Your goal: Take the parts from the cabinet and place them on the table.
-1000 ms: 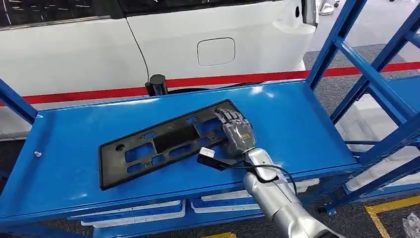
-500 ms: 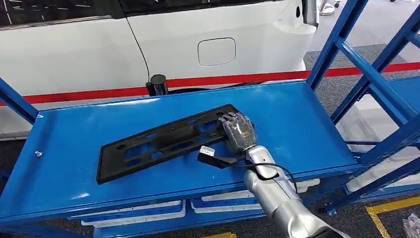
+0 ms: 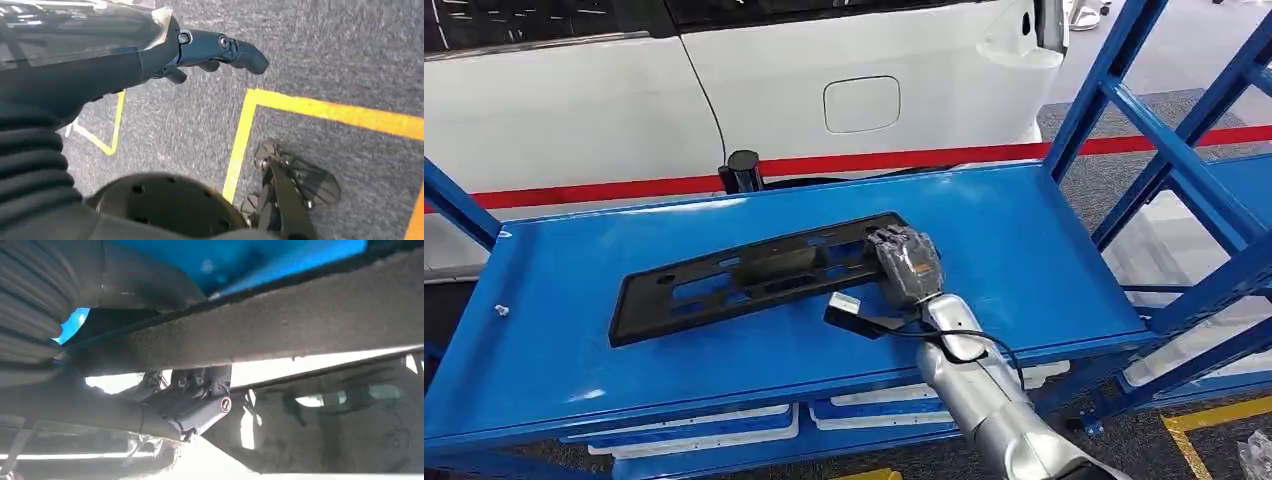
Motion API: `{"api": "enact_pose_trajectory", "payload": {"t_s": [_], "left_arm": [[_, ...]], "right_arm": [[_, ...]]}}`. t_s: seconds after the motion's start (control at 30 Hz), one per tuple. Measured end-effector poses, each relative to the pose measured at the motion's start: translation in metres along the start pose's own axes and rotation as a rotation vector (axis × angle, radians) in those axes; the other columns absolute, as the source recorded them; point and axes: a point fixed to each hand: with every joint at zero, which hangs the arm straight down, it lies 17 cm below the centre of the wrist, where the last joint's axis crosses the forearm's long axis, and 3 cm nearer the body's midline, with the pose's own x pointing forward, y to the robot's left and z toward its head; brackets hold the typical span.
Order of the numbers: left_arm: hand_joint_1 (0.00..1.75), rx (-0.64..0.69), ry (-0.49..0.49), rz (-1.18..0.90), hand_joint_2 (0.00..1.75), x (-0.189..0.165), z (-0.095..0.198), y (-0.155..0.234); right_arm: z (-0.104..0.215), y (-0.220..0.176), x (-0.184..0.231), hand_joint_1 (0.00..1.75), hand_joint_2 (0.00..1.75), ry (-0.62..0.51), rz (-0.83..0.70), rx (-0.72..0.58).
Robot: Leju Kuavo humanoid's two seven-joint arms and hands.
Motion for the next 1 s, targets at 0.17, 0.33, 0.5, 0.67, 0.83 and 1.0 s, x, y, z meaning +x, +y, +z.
{"api": "enact_pose_trajectory", "payload": {"t_s": [0.17, 0.33, 0.5, 0.67, 0.83, 1.0], "left_arm": [[0.0, 0.016, 0.036, 0.0, 1.75, -0.009, 0.0, 0.004], [0.0, 0.052, 0.083, 0.023, 1.75, -0.017, 0.0, 0.011], [0.0, 0.065, 0.099, 0.019, 1.75, -0.02, 0.0, 0.013], [0.0, 0.077, 0.119, 0.029, 1.75, -0.024, 0.0, 0.015], [0.0, 0.087, 0.131, 0.048, 1.75, -0.026, 0.0, 0.018], [0.0, 0.089, 0.132, 0.056, 1.75, -0.026, 0.0, 0.018]], "right_arm": [[0.004, -0.031, -0.007, 1.75, 1.75, 0.037, -0.037, -0.134], [0.015, -0.065, -0.004, 1.75, 1.75, 0.025, -0.196, -0.265], [0.019, -0.116, -0.009, 1.75, 1.75, 0.045, -0.333, -0.428], [0.026, -0.13, -0.015, 1.75, 1.75, 0.067, -0.575, -0.471], [0.031, -0.152, -0.022, 1.75, 1.75, 0.062, -0.995, -0.505], [0.05, -0.187, -0.035, 1.75, 1.75, 0.011, -1.156, -0.612]]}}
